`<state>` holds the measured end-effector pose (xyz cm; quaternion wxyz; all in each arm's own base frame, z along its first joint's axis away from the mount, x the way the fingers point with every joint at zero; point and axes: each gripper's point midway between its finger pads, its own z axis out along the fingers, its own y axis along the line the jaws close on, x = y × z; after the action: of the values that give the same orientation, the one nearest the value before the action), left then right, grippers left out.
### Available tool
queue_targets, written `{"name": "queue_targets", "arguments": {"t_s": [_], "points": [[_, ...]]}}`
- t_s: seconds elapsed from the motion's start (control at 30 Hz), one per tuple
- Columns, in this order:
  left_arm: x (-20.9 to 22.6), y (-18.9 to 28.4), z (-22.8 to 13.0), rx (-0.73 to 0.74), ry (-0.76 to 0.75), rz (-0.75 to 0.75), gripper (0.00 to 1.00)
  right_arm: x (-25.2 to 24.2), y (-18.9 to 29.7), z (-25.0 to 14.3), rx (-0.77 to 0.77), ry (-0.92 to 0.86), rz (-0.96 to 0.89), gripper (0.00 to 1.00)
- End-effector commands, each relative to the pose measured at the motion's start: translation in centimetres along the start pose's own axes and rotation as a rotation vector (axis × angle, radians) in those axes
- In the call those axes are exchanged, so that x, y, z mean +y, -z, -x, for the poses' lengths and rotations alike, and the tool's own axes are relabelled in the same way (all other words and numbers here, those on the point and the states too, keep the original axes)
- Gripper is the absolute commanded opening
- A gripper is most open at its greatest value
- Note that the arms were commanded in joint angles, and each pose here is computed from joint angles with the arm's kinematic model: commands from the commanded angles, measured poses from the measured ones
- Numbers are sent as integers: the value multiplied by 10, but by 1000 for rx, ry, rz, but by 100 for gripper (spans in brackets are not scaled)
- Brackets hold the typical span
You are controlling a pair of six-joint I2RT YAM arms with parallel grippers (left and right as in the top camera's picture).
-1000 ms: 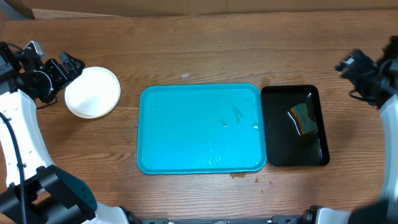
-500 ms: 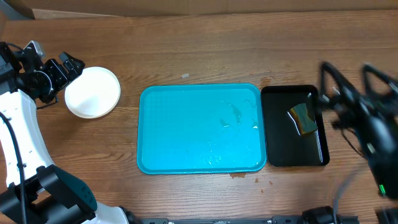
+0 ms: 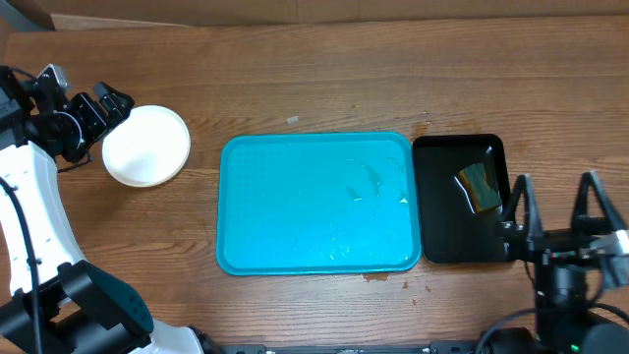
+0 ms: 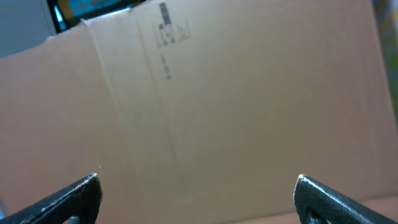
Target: Clean dirty plates on tray and stack at the side
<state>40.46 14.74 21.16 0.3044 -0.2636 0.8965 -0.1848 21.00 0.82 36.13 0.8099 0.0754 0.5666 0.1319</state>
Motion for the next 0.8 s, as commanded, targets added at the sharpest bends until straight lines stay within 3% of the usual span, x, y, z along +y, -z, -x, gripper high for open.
{"name": "queue_targets", "arguments": {"t_s": [0.0,0.3,0.77], "points": [[-5,0,1,0,-30,-18,100,-12,6,-18,-36,15,-21,100],[-5,0,1,0,-30,-18,99,-27,13,-63,-68,17,-20,100],[-5,0,1,0,-30,-18,100,-52,22,-150,218,76,-86,100]]}}
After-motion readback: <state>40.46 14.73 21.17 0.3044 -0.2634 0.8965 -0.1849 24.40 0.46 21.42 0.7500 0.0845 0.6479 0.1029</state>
